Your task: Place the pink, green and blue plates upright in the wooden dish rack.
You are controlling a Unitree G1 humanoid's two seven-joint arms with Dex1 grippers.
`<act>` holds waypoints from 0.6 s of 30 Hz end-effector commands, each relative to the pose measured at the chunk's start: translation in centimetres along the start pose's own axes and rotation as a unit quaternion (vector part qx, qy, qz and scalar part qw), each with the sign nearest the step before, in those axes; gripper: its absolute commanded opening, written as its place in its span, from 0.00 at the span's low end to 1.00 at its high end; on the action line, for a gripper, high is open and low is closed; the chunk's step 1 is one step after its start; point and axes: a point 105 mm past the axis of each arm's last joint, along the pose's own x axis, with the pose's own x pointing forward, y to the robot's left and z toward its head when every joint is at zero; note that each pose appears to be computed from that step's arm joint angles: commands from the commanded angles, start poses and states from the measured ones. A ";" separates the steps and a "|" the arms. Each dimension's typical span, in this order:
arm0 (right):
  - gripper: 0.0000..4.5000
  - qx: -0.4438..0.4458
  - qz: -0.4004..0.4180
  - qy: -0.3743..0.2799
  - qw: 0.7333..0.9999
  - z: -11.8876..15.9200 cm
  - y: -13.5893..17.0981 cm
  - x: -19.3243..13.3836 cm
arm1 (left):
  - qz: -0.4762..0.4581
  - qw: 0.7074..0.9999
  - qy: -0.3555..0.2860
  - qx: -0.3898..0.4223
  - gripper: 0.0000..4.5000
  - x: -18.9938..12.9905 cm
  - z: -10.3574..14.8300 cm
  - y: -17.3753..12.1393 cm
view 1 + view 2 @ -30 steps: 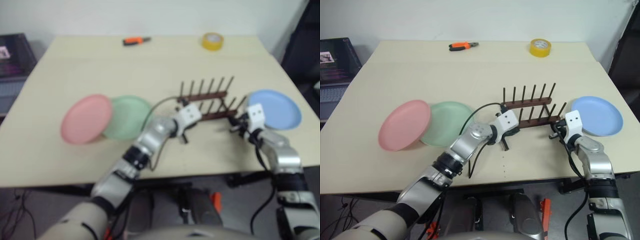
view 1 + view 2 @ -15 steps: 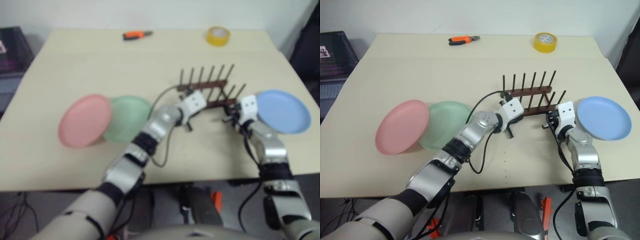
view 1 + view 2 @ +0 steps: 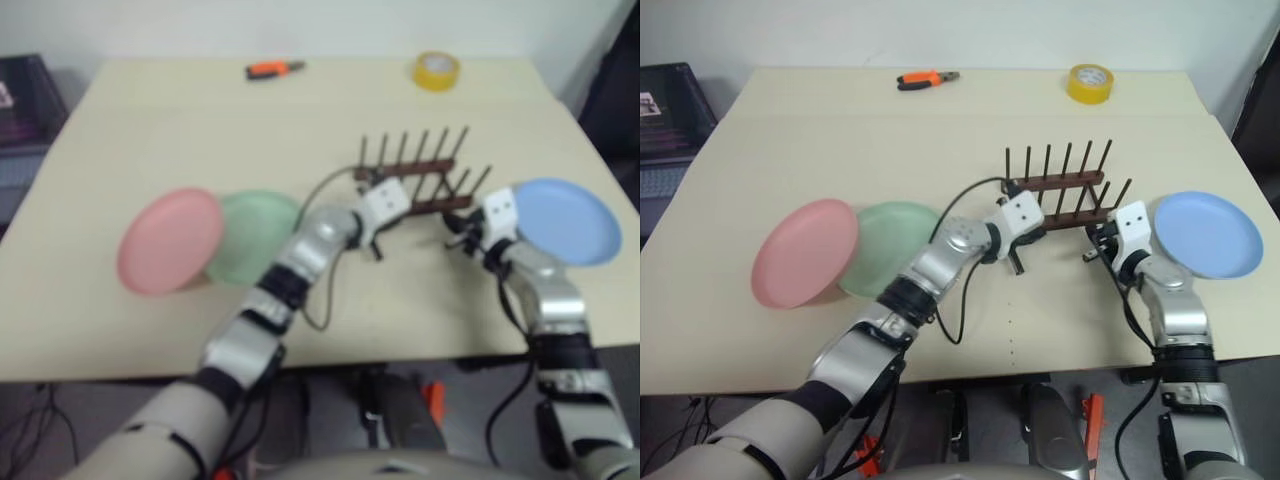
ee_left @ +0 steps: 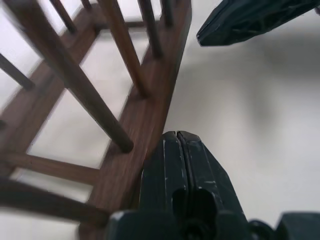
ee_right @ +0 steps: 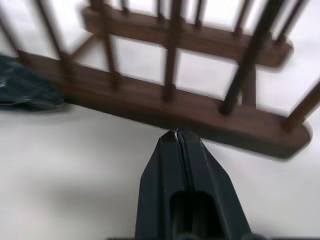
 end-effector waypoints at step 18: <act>0.99 -0.059 0.301 -0.087 0.948 13.7 4.6 -6.7 | 0.144 0.989 0.028 -0.015 1.00 -21.1 5.5 7.2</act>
